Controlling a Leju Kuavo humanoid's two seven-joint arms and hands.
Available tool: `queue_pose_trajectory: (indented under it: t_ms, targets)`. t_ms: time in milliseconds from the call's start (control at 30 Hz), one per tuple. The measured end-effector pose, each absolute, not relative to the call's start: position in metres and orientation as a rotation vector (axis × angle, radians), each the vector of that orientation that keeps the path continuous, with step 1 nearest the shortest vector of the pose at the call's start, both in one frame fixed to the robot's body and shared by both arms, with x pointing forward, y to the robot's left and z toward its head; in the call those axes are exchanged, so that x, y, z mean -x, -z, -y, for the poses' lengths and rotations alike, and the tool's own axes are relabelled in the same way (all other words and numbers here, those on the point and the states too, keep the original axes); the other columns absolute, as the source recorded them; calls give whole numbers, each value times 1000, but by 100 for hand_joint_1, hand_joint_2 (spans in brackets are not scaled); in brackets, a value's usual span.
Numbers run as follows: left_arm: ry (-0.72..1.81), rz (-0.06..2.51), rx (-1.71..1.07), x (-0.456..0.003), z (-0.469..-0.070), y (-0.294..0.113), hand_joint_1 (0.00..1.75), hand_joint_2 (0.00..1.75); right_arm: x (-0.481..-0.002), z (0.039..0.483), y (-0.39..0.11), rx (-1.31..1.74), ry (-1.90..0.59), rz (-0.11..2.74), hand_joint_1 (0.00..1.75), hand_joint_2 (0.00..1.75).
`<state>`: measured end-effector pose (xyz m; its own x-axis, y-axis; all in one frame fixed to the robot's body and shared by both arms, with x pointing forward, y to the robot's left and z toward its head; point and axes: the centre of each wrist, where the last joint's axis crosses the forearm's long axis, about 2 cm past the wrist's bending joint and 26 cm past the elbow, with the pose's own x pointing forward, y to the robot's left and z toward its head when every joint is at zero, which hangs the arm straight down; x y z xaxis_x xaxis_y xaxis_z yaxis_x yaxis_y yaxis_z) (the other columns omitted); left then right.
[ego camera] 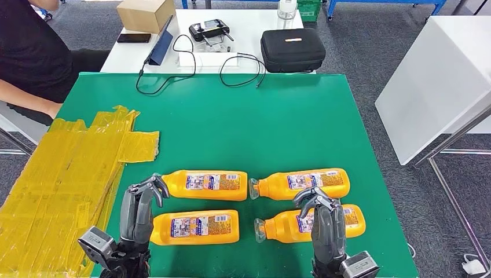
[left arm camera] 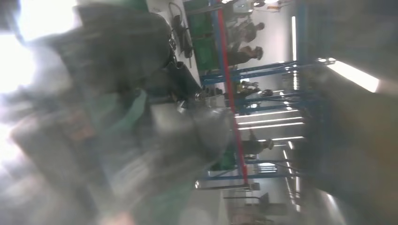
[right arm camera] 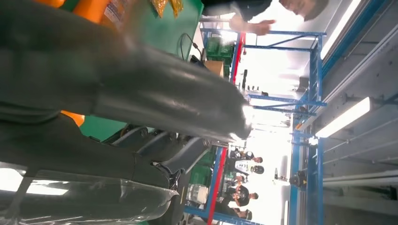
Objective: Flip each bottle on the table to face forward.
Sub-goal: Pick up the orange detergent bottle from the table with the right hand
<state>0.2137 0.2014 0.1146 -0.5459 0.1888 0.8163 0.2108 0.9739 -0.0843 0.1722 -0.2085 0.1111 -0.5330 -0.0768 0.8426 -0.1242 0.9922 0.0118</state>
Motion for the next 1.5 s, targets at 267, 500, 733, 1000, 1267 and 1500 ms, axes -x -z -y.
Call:
queue_pose_trajectory:
  t_ms: [267,500,733,1000,1267,1500]
  targets:
    - [13,2105,284,-211,-199,-113,0,0,-165,215,-116,98,-229,2020,0,175]
    - [-3,2066,283,-207,-205,-109,0,0,-147,249,-109,484,-620,1773,0,175]
    - [-23,2040,281,-208,-209,-108,0,0,-140,280,-105,720,-891,1557,0,175]
    - [-34,2029,278,-208,-211,-108,0,0,-138,294,-103,781,-1022,1439,0,175]
    - [-37,2016,277,-209,-213,-108,0,0,-144,304,-100,848,-1154,1308,0,175]
    - [-40,2011,277,-209,-214,-108,0,0,-150,310,-97,836,-1198,1257,0,175]
